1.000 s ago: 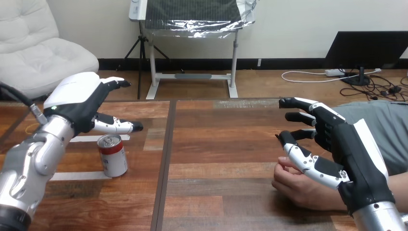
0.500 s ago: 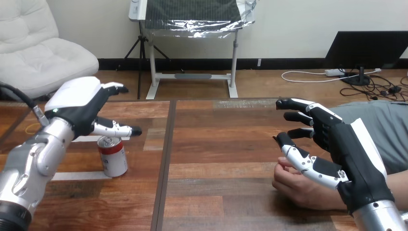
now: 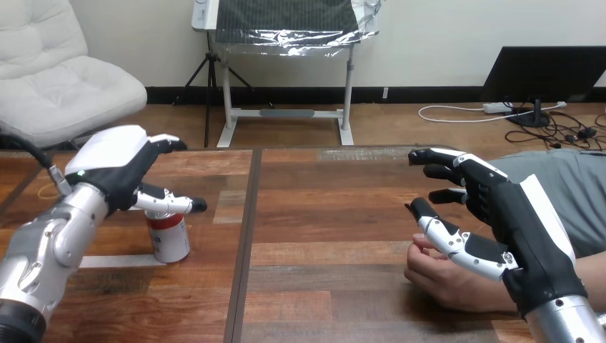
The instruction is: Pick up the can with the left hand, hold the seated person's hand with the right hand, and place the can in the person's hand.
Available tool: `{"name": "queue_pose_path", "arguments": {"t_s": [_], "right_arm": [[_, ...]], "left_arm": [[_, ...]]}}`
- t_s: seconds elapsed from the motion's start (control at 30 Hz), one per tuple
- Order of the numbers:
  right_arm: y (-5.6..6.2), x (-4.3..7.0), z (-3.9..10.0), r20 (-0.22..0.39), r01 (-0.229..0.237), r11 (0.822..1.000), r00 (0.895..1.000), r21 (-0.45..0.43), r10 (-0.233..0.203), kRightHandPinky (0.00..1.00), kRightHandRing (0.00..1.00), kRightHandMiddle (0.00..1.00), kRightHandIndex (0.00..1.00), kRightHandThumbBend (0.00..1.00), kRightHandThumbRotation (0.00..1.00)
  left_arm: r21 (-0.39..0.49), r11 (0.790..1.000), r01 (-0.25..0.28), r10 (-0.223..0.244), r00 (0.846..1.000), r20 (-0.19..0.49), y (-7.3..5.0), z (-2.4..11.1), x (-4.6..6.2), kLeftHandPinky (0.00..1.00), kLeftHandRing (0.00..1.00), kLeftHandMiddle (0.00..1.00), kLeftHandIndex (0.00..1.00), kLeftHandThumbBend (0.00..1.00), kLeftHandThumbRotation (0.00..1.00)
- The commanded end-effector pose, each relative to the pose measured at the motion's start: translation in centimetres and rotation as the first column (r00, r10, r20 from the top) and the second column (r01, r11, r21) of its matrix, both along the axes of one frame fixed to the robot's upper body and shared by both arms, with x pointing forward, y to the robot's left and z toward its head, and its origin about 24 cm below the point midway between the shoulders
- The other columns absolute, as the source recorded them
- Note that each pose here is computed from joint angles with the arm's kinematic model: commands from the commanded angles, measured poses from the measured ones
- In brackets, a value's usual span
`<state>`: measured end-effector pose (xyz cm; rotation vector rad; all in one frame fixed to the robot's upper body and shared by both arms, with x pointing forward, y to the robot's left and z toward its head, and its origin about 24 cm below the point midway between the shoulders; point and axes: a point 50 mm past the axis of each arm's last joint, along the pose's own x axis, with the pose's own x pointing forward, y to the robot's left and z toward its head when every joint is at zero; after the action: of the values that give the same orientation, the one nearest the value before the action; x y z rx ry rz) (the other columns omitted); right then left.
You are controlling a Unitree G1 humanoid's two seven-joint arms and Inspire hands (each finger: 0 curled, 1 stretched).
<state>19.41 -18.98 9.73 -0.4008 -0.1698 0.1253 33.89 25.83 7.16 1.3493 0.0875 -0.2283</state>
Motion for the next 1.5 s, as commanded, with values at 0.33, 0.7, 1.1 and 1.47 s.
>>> {"name": "queue_pose_path", "arguments": {"t_s": [0.33, 0.7, 1.1, 1.47], "right_arm": [[0.1, 0.8, 2.6, 0.106, -0.026, 0.998, 0.994, -0.049, 0.031, 0.75, 0.85, 0.85, 0.74, 0.40, 0.00], [0.1, 0.8, 2.8, 0.100, -0.028, 0.998, 0.994, -0.064, 0.034, 0.75, 0.84, 0.85, 0.74, 0.41, 0.00], [0.1, 0.8, 2.9, 0.097, -0.035, 0.997, 0.994, -0.062, 0.041, 0.75, 0.84, 0.84, 0.74, 0.41, 0.00], [0.0, 0.8, 3.0, 0.093, -0.043, 0.996, 0.994, -0.083, 0.050, 0.76, 0.84, 0.84, 0.73, 0.42, 0.00]], "left_arm": [[0.016, 1.000, 0.003, -0.004, 0.997, 0.083, -0.4, 2.5, 1.6, 0.77, 0.83, 0.86, 0.85, 0.89, 0.52], [0.010, 1.000, -0.009, 0.009, 0.998, 0.062, -0.2, 1.8, 1.5, 0.79, 0.84, 0.86, 0.86, 0.88, 0.52], [-0.017, 0.999, -0.032, 0.033, 0.998, 0.046, -0.3, 0.2, 1.3, 0.80, 0.85, 0.86, 0.86, 0.86, 0.52], [-0.025, 0.999, -0.046, 0.047, 0.998, 0.051, -0.6, -1.3, 1.0, 0.82, 0.85, 0.86, 0.86, 0.85, 0.50]]}}
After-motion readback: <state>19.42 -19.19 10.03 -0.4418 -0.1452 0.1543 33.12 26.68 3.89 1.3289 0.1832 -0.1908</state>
